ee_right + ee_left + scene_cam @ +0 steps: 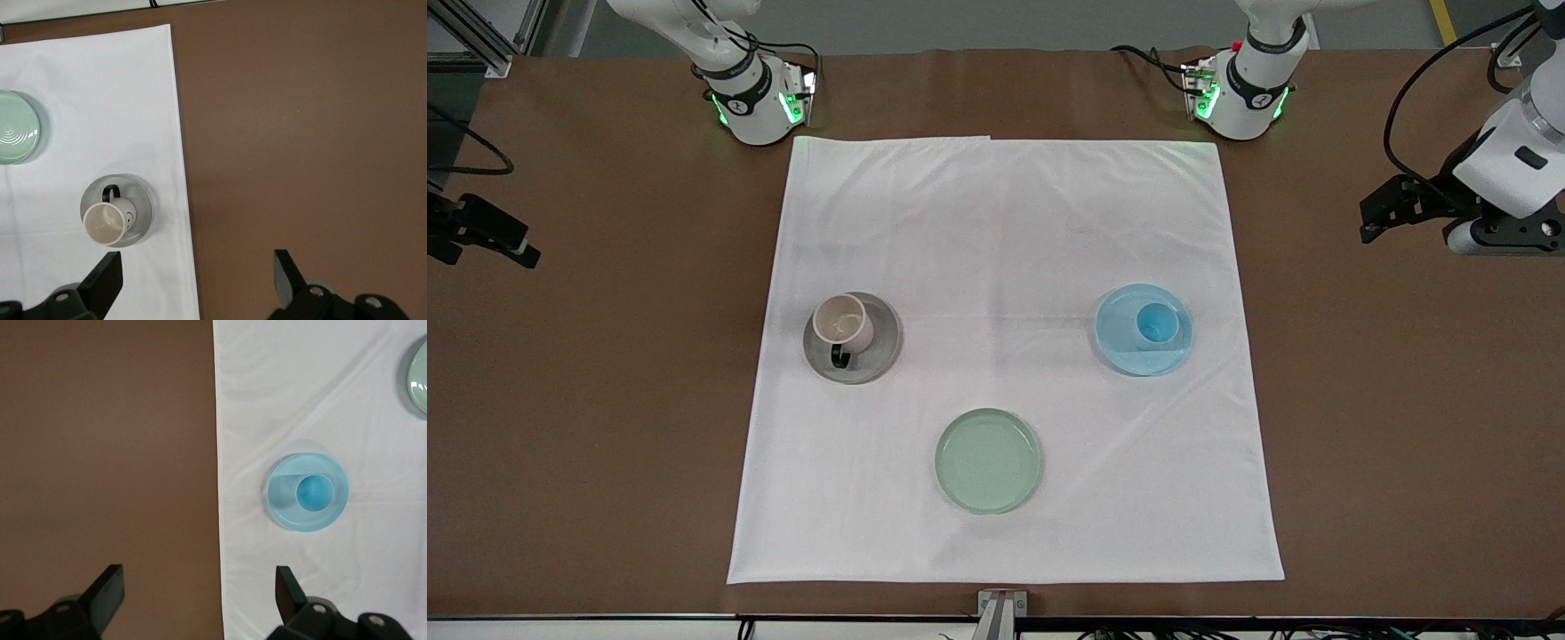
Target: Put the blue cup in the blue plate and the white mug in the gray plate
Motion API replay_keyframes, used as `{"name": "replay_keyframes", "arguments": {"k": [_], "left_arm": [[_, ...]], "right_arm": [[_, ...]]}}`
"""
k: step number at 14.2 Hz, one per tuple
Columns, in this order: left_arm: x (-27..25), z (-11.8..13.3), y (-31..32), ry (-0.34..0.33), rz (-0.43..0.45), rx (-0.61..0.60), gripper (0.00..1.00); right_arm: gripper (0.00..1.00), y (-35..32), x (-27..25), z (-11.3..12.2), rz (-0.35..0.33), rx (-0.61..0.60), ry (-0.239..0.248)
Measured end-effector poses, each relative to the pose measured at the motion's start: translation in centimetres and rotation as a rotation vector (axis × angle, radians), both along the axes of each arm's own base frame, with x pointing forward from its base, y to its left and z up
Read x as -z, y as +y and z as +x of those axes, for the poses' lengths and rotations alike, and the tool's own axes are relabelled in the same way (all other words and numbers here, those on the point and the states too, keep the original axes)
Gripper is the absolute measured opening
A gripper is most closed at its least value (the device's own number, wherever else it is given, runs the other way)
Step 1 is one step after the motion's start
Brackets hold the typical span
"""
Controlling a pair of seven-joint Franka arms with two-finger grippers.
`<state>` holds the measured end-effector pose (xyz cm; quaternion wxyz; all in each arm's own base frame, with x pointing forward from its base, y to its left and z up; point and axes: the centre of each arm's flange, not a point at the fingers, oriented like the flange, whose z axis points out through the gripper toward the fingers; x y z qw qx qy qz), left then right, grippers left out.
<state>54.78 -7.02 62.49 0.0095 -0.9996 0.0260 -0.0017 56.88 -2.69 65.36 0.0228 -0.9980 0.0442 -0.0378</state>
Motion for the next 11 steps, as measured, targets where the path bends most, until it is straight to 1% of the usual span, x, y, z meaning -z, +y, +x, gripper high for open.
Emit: {"name": "replay_keyframes", "arguments": {"k": [4,8,11], "left_arm": [[-0.2,0.0,0.0,-0.003,0.000,0.002,1.00],[-1.2,0.0,0.1,-0.024,-0.003,0.001,1.00],[-1.4,-0.1,0.1,-0.015,-0.002,0.001,1.00]], "right_arm": [[1.00,0.0,0.0,0.0,0.000,0.000,0.000],[1.00,0.0,0.0,0.0,-0.001,0.000,-0.001],[1.00,0.0,-0.1,0.0,-0.002,0.000,-0.001]]}}
